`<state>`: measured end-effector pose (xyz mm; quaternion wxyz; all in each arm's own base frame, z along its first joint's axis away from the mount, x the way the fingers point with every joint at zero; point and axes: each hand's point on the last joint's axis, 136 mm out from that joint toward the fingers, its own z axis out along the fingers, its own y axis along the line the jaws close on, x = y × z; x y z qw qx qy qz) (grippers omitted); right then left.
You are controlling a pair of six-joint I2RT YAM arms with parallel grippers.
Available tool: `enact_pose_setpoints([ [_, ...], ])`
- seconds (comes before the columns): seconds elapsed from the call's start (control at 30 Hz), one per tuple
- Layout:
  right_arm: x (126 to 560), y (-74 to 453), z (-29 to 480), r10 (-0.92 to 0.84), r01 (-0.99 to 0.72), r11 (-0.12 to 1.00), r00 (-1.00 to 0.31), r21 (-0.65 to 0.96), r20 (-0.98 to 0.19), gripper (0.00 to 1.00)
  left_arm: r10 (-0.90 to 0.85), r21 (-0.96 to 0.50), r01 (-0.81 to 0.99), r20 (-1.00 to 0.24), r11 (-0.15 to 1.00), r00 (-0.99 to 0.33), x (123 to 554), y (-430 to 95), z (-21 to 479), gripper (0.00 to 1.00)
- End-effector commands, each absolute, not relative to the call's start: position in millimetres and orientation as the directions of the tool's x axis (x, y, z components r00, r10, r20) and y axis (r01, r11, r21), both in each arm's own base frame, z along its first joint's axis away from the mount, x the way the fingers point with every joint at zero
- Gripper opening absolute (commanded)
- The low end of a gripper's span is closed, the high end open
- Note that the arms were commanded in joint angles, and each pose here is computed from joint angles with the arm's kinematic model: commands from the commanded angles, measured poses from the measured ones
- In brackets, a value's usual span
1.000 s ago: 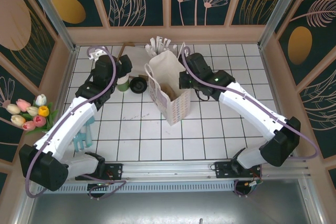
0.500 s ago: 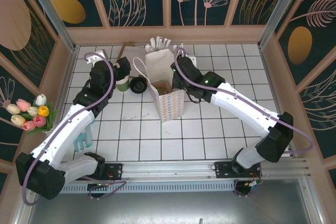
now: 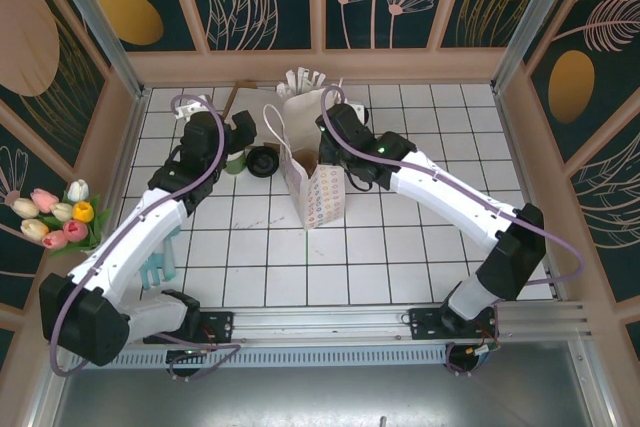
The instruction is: Pack the takeout coffee
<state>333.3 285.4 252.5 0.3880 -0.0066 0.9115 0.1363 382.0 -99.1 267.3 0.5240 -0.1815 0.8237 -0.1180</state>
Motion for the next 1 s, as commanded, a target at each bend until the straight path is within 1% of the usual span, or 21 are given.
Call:
enact_pose_setpoints([
  [0.0,337,297,263,0.125,-0.128,0.949,-0.687,0.289,-0.716,0.08,-0.468,-0.422,-0.202,-0.771,0.884,-0.432,385,-105,253,0.98],
  [0.03,337,297,265,0.125,-0.132,0.947,-0.686,0.291,-0.717,0.10,-0.477,-0.432,-0.206,-0.757,0.878,-0.446,385,-108,247,0.98],
  [0.1,334,296,271,0.121,-0.150,0.942,-0.678,0.299,-0.725,0.17,-0.509,-0.456,-0.232,-0.719,0.860,-0.473,385,-111,230,0.99],
  [0.13,332,296,277,0.116,-0.172,0.937,-0.670,0.306,-0.733,0.24,-0.532,-0.469,-0.257,-0.693,0.845,-0.486,383,-112,219,0.98],
  [0.2,328,299,291,0.092,-0.246,0.917,-0.635,0.314,-0.767,0.41,-0.577,-0.504,-0.290,-0.638,0.814,-0.510,382,-117,199,0.98],
  [0.23,326,300,298,0.077,-0.289,0.906,-0.607,0.310,-0.791,0.48,-0.591,-0.516,-0.304,-0.601,0.801,-0.538,378,-121,181,0.98],
  [0.33,317,301,317,0.019,-0.411,0.867,-0.536,0.281,-0.844,0.64,-0.641,-0.578,-0.326,-0.502,0.748,-0.581,373,-135,151,0.99],
  [0.4,309,299,326,-0.020,-0.471,0.845,-0.501,0.254,-0.865,0.75,-0.660,-0.590,-0.353,-0.454,0.726,-0.599,369,-139,135,0.99],
  [0.43,306,297,330,-0.037,-0.495,0.835,-0.486,0.240,-0.873,0.95,-0.667,-0.587,-0.371,-0.437,0.720,-0.603,367,-139,129,0.98],
  [0.47,303,293,334,-0.045,-0.507,0.832,-0.469,0.227,-0.882,0.99,-0.673,-0.585,-0.383,-0.428,0.715,-0.603,365,-138,125,0.98],
  [0.57,301,275,342,-0.016,-0.487,0.844,-0.438,0.223,-0.899,0.99,-0.682,-0.581,-0.401,-0.419,0.708,-0.599,361,-136,121,0.99],
  [0.63,300,264,349,0.028,-0.477,0.843,-0.420,0.247,-0.907,0.99,-0.681,-0.578,-0.403,-0.415,0.709,-0.603,359,-135,121,0.99],
  [0.73,295,250,364,0.111,-0.502,0.807,-0.388,0.311,-0.915,0.99,-0.676,-0.576,-0.407,-0.393,0.709,-0.623,354,-138,116,0.99],
  [0.83,288,231,377,0.218,-0.525,0.772,-0.310,0.358,-0.925,0.99,-0.675,-0.555,-0.427,-0.387,0.714,-0.628,348,-134,106,0.98],
  [0.9,288,213,375,0.291,-0.499,0.769,-0.282,0.399,-0.914,0.99,-0.678,-0.545,-0.440,-0.380,0.714,-0.630,345,-132,101,0.98],
  [0.97,292,196,365,0.326,-0.465,0.774,-0.291,0.431,-0.899,0.99,-0.684,-0.543,-0.453,-0.364,0.707,-0.632,341,-132,95,0.98],
])
